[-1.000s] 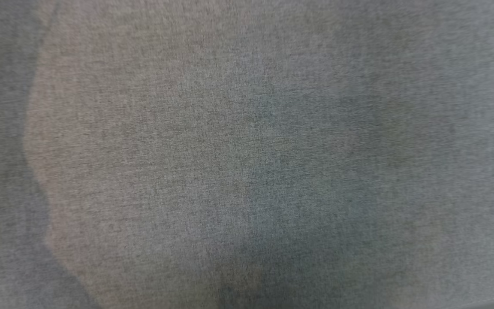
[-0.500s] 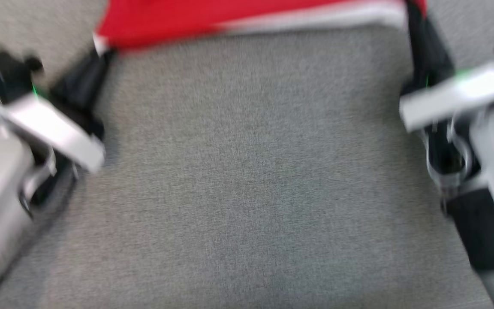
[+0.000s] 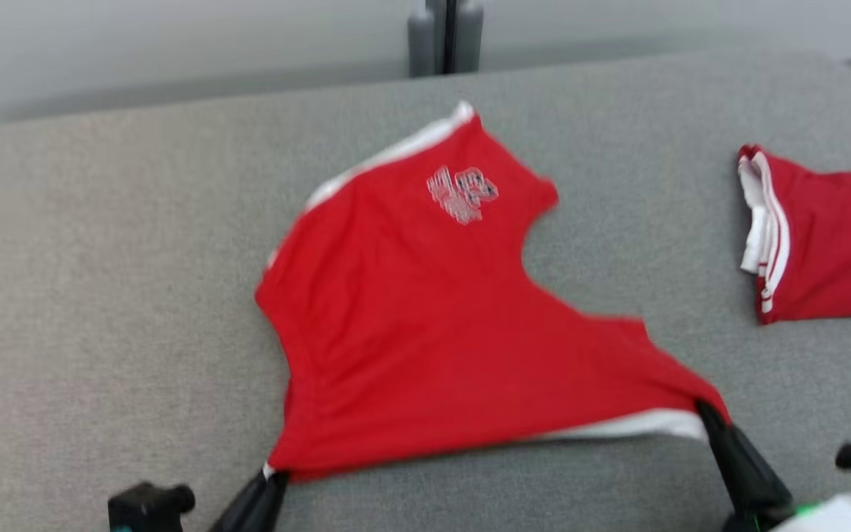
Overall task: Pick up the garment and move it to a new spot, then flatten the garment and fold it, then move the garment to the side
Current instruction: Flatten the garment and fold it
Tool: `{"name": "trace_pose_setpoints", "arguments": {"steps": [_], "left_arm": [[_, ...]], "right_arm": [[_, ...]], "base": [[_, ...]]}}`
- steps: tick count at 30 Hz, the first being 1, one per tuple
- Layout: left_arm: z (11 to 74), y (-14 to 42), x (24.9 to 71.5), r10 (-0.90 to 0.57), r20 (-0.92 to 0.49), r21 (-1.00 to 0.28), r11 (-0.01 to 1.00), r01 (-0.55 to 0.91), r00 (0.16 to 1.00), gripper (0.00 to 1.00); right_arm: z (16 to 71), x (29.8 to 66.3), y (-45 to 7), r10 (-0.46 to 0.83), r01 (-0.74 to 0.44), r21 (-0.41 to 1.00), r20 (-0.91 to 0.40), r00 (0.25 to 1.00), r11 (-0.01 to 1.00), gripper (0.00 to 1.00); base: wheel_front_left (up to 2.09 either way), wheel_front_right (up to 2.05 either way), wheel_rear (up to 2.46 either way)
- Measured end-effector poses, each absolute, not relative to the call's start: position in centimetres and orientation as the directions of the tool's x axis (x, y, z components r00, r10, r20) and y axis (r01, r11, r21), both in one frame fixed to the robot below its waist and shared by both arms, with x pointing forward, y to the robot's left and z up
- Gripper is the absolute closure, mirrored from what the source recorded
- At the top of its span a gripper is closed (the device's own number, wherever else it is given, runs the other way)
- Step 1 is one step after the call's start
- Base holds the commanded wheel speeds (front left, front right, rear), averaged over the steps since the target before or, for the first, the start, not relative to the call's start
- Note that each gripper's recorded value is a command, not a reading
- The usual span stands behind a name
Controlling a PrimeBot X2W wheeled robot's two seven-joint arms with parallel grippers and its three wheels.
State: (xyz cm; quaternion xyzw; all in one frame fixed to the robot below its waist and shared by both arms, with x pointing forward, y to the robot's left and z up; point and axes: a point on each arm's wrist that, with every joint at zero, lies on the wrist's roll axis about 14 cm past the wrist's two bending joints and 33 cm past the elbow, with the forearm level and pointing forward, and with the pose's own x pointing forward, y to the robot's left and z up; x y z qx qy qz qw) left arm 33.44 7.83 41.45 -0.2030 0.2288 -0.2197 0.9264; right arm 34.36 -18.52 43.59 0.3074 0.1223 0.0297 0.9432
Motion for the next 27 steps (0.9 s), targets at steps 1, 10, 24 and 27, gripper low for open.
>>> {"name": "trace_pose_setpoints", "arguments": {"steps": [1,10,24,27], "left_arm": [[42.0,7.7,32.6,-0.494,-0.326,-0.488,0.818,0.304,0.806,1.00],[43.5,8.6,30.6,-0.456,-0.314,-0.536,0.809,0.240,0.833,1.00],[43.0,9.3,40.0,-0.463,-0.290,-0.583,0.780,0.228,0.838,1.00],[43.6,9.7,41.6,-0.448,-0.281,-0.575,0.787,0.225,0.849,1.00]], "right_arm": [[43.8,33.3,-18.6,0.126,0.024,0.583,-0.214,0.969,0.812,1.00],[46.2,31.8,-18.6,0.106,0.028,0.583,-0.195,0.975,0.812,1.00],[46.3,47.8,-14.5,0.298,-0.169,0.494,-0.194,0.935,0.853,1.00],[45.7,51.2,-12.6,0.353,-0.215,0.477,-0.221,0.909,0.852,1.00]], "base": [[0.00,0.00,0.00],[0.00,0.00,0.00],[0.00,0.00,0.00],[0.00,0.00,0.00]]}}
